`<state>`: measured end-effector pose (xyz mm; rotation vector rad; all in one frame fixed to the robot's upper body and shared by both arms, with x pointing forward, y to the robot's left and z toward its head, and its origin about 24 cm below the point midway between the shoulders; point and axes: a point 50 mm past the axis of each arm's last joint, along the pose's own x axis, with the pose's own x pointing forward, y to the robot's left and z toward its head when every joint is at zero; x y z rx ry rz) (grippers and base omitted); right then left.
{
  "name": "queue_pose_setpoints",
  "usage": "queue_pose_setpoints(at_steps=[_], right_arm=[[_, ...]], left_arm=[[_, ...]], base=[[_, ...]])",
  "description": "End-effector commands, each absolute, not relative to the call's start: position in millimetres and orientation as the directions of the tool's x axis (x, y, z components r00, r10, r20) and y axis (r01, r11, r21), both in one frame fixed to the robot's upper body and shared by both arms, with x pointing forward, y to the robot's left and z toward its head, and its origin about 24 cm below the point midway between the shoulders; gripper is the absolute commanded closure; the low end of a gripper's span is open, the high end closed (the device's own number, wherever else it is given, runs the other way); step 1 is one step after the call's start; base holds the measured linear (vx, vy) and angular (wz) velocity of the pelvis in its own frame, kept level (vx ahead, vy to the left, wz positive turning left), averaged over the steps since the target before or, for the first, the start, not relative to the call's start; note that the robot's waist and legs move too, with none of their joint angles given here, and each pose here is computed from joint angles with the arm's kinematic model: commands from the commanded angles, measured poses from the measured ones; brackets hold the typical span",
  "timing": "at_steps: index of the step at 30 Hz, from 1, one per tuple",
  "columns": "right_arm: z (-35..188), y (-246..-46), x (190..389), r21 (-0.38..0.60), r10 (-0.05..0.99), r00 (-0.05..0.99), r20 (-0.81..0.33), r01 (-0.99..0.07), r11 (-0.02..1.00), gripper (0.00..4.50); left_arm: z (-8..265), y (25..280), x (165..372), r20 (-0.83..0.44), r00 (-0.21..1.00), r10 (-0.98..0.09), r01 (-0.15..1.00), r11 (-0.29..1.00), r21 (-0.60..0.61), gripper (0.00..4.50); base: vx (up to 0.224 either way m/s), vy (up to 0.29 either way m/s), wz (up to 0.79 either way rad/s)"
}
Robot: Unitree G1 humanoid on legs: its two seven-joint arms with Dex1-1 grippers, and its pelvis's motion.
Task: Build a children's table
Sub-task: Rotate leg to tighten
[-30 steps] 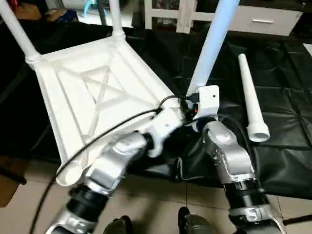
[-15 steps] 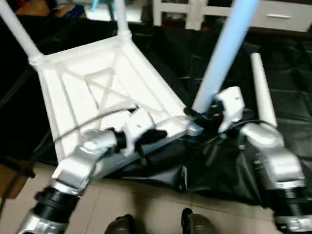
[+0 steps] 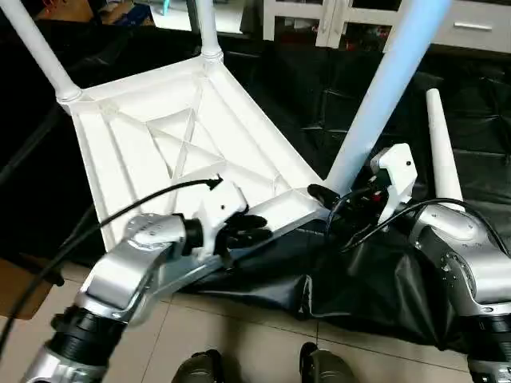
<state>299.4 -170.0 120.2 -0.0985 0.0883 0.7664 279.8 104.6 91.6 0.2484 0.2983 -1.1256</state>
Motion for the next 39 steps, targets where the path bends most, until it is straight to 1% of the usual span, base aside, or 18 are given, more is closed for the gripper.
queue_pose_setpoints(at_steps=[1,4,9,10,13,15,17,19,22,23,24,27,28,30,33,36,38,39], right_arm=[[120.3,-165.2,295.2,-0.069,0.708,0.696,-0.124,-0.717,0.693,0.41],[120.4,-164.8,294.5,-0.073,0.709,0.694,-0.125,-0.719,0.691,0.41],[119.3,-164.5,292.6,-0.072,0.711,0.691,-0.128,-0.722,0.688,0.41],[119.2,-164.5,292.5,-0.072,0.711,0.691,-0.128,-0.722,0.688,0.41],[118.7,-163.9,290.7,-0.072,0.719,0.683,-0.132,-0.730,0.680,0.41],[118.3,-163.5,290.7,-0.071,0.720,0.682,-0.133,-0.731,0.679,0.41],[118.0,-162.8,290.5,-0.071,0.722,0.678,-0.135,-0.734,0.676,0.41],[118.0,-162.5,290.5,-0.071,0.723,0.677,-0.135,-0.735,0.675,0.41],[118.1,-162.1,290.2,-0.073,0.723,0.677,-0.137,-0.735,0.675,0.41],[118.3,-162.2,290.2,-0.076,0.722,0.678,-0.136,-0.734,0.675,0.41],[118.5,-162.1,290.6,-0.078,0.721,0.679,-0.136,-0.733,0.676,0.41],[118.7,-161.9,291.1,-0.080,0.721,0.680,-0.136,-0.733,0.676,0.41],[118.7,-162.0,291.4,-0.082,0.720,0.680,-0.137,-0.732,0.676,0.41],[118.6,-162.1,291.8,-0.085,0.719,0.681,-0.138,-0.732,0.676,0.41],[118.4,-161.8,292.4,-0.087,0.718,0.682,-0.139,-0.731,0.677,0.41],[118.2,-161.4,292.9,-0.090,0.716,0.684,-0.139,-0.728,0.679,0.41],[118.3,-161.4,293.1,-0.093,0.713,0.687,-0.139,-0.726,0.681,0.41],[118.3,-161.4,293.2,-0.094,0.712,0.688,-0.139,-0.725,0.682,0.41]], left_arm=[[93.1,98.7,277.2,-0.361,0.381,-0.851,0.918,0.394,0.039,2.88],[91.9,97.7,278.6,-0.372,0.392,-0.841,0.915,0.400,0.060,2.78],[90.4,93.4,282.4,-0.387,0.431,-0.815,0.898,0.428,0.100,2.33],[90.3,93.2,282.6,-0.387,0.433,-0.814,0.897,0.430,0.101,2.13],[89.2,90.5,284.2,-0.398,0.455,-0.797,0.887,0.445,0.122,1.97],[87.0,89.9,285.2,-0.412,0.464,-0.784,0.882,0.453,0.132,1.68],[84.6,88.2,285.9,-0.426,0.474,-0.770,0.875,0.466,0.130,1.62],[83.9,87.6,285.8,-0.432,0.474,-0.767,0.874,0.470,0.125,2.08],[81.2,85.6,282.7,-0.457,0.461,-0.761,0.878,0.464,0.114,1.93],[80.4,85.2,282.2,-0.465,0.461,-0.756,0.878,0.466,0.113,2.02],[79.7,84.7,281.3,-0.475,0.458,-0.752,0.878,0.465,0.110,2.45],[79.0,83.4,279.2,-0.488,0.444,-0.752,0.883,0.458,0.099,2.40],[79.0,82.9,278.1,-0.494,0.437,-0.751,0.886,0.455,0.093,2.48],[78.7,82.5,277.1,-0.503,0.432,-0.749,0.888,0.452,0.090,2.90],[77.6,82.9,276.7,-0.524,0.431,-0.734,0.886,0.453,0.094,2.80],[76.0,80.2,273.8,-0.545,0.420,-0.726,0.891,0.444,0.095,3.33],[76.1,80.3,273.4,-0.547,0.418,-0.725,0.891,0.444,0.092,3.20],[76.1,80.4,273.4,-0.547,0.418,-0.725,0.891,0.445,0.092,3.27]], base=[[0.000,0.000,0.00],[0.000,0.000,0.00],[0.000,0.000,0.00],[0.000,0.000,0.00],[0.000,0.000,0.00],[0.000,0.000,0.00],[0.000,0.000,0.00],[0.000,0.000,0.00],[0.000,0.000,0.00],[0.000,0.000,0.00],[0.000,0.000,0.00],[0.000,0.000,0.00],[0.000,0.000,0.00],[0.000,0.000,0.00],[0.000,0.000,0.00],[0.000,0.000,0.00],[0.000,0.000,0.00],[0.000,0.000,0.00]])
